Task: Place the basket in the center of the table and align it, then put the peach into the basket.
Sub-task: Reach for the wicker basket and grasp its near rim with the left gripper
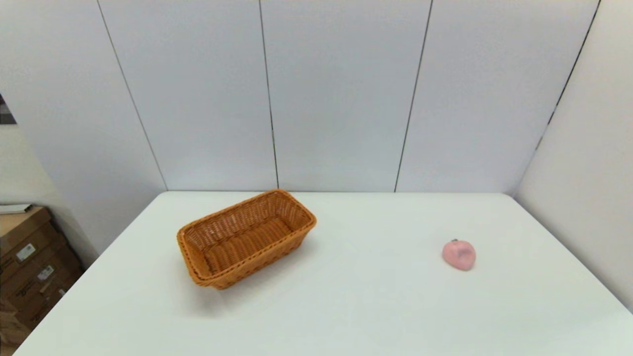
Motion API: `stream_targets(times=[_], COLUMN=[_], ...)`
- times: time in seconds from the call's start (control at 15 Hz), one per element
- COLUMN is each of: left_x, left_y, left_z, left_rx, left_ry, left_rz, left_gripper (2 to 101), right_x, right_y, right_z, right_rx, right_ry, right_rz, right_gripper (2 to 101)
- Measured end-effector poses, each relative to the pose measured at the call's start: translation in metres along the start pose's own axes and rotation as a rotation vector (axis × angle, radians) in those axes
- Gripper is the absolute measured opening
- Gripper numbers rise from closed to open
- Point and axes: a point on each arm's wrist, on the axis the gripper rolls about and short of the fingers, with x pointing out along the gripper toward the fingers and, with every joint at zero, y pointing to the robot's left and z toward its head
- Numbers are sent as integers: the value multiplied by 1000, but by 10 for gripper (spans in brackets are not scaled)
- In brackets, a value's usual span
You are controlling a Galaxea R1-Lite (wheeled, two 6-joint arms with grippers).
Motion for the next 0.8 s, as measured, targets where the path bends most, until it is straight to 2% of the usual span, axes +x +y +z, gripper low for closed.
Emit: stream_targets(times=[0.27,0.4,0.6,0.8], left_x=[-2,12,62,137], left_y=[-1,-2,-5,-11], left_z=[58,94,141,160], left_rx=[-8,-57,-168,-278], left_ry=[8,34,150,330], left_rz=[10,10,19,40], left_gripper=[978,978,978,978], right_x=[0,0,0,0], right_y=[0,0,0,0], right_z=[-1,0,0,-1], right_rx=[-4,-5,-6,-7], right_ry=[5,7,8,9], right_rz=[0,1,2,1], right_gripper=[971,971,971,971])
